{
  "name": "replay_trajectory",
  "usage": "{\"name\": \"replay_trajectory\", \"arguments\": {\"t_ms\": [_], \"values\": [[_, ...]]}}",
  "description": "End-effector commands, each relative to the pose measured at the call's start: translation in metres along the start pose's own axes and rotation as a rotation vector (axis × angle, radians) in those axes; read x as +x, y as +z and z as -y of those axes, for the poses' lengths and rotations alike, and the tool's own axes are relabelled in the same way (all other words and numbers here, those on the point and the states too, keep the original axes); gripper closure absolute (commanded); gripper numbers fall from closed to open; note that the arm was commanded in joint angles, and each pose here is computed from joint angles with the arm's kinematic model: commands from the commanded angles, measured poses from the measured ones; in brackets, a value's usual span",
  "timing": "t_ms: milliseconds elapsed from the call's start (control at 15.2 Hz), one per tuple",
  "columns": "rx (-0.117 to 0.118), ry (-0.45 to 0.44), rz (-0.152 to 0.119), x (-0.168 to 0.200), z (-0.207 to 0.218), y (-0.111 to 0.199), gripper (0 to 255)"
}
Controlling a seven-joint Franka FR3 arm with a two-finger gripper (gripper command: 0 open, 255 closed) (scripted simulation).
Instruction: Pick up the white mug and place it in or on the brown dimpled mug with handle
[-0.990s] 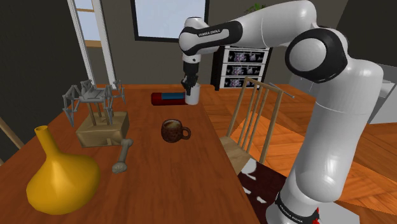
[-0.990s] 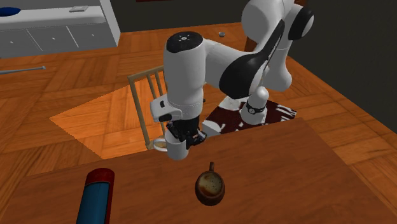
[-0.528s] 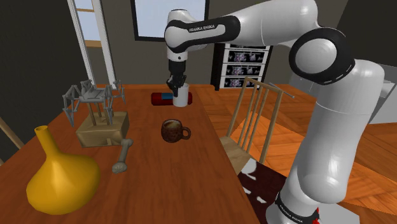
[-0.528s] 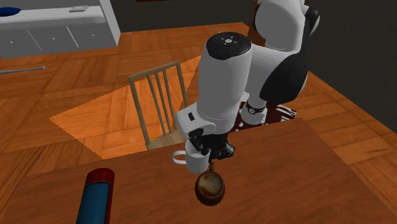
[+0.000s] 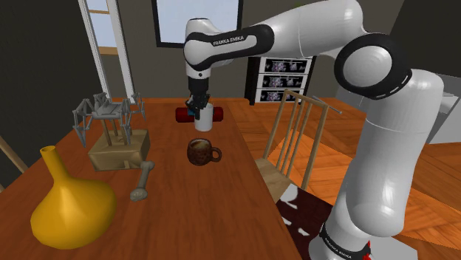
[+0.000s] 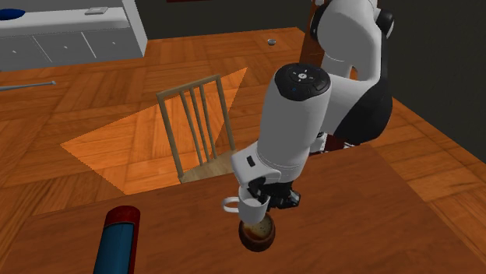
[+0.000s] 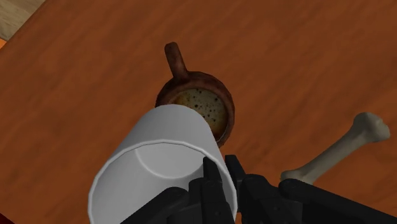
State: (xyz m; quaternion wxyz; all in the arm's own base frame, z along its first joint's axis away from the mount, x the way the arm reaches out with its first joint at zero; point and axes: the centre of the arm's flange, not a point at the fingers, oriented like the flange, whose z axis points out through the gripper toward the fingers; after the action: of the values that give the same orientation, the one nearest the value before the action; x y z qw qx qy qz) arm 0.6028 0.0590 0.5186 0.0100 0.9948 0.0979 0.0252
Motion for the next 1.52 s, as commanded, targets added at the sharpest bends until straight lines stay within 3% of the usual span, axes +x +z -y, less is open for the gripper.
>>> {"name": "replay_trajectory", "arguments": {"t_ms": [0,726,1188,1254,1452], "values": [[0.000,0.000,-0.001,-0.001,-0.001,0.011,255],[0.000,0.000,-0.001,-0.004,0.001,0.068,255],[0.000,0.000,-0.001,-0.004,0.001,0.068,255],[0.000,0.000,-0.001,-0.004,0.001,0.068,0],[0.000,0.000,-0.001,-0.004,0.001,0.068,0]]}}
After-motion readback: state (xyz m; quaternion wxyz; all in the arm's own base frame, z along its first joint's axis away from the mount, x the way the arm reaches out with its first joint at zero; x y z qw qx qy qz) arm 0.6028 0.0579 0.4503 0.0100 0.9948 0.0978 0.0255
